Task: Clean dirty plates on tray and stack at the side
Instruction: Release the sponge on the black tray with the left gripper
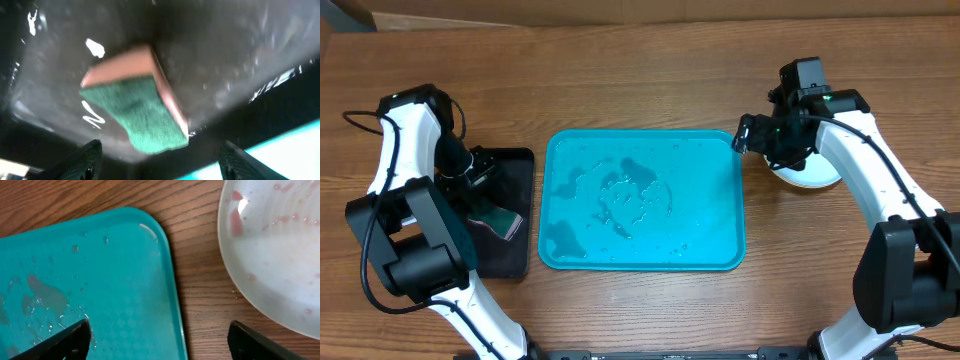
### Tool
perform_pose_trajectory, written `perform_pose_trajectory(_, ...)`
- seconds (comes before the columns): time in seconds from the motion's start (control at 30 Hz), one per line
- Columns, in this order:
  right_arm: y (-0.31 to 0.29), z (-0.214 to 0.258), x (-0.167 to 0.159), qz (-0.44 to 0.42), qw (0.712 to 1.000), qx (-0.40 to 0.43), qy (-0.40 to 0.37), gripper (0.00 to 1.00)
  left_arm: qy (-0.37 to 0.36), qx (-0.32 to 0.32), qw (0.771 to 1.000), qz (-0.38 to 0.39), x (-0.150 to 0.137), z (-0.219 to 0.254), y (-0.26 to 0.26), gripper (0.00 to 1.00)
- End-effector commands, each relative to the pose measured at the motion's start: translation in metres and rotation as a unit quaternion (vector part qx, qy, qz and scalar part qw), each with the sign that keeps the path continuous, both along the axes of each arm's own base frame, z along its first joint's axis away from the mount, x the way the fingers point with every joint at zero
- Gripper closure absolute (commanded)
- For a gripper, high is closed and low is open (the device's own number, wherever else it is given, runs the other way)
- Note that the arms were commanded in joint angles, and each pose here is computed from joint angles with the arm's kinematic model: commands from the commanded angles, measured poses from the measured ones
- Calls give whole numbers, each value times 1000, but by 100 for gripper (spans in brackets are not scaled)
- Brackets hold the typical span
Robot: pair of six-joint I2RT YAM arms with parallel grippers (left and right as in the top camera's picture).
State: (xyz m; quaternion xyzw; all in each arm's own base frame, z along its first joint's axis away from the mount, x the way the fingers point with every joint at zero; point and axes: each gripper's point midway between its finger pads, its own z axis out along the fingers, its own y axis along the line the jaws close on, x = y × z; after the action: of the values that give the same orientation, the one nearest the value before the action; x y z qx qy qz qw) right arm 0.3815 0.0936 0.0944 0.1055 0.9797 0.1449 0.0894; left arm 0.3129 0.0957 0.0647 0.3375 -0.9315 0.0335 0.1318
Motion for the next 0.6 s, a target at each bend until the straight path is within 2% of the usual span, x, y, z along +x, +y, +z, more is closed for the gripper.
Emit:
perform_pose_trajectory(0.0, 9, 1, -3, 14, 1000, 15, 6, 11, -60, -10, 998, -24, 15, 35, -2, 25)
perform_pose_trajectory(0.17, 21, 18, -14, 24, 998, 54, 9, 11, -144, 14, 989, -27, 15, 90, -4, 23)
perform_pose_trajectory(0.3, 23, 55, -28, 32, 997, 67, -21, 11, -213, 37, 975, -44, 1, 142, -18, 20)
perform_pose_trajectory(0.47, 25, 107, -72, 69, 995, 49, -62, 11, -287, 53, 953, -79, -27, 193, -49, 15)
perform_pose_trajectory(0.57, 22, 130, -102, 86, 992, 6, -90, 10, -335, 54, 935, -100, -46, 213, -76, 13)
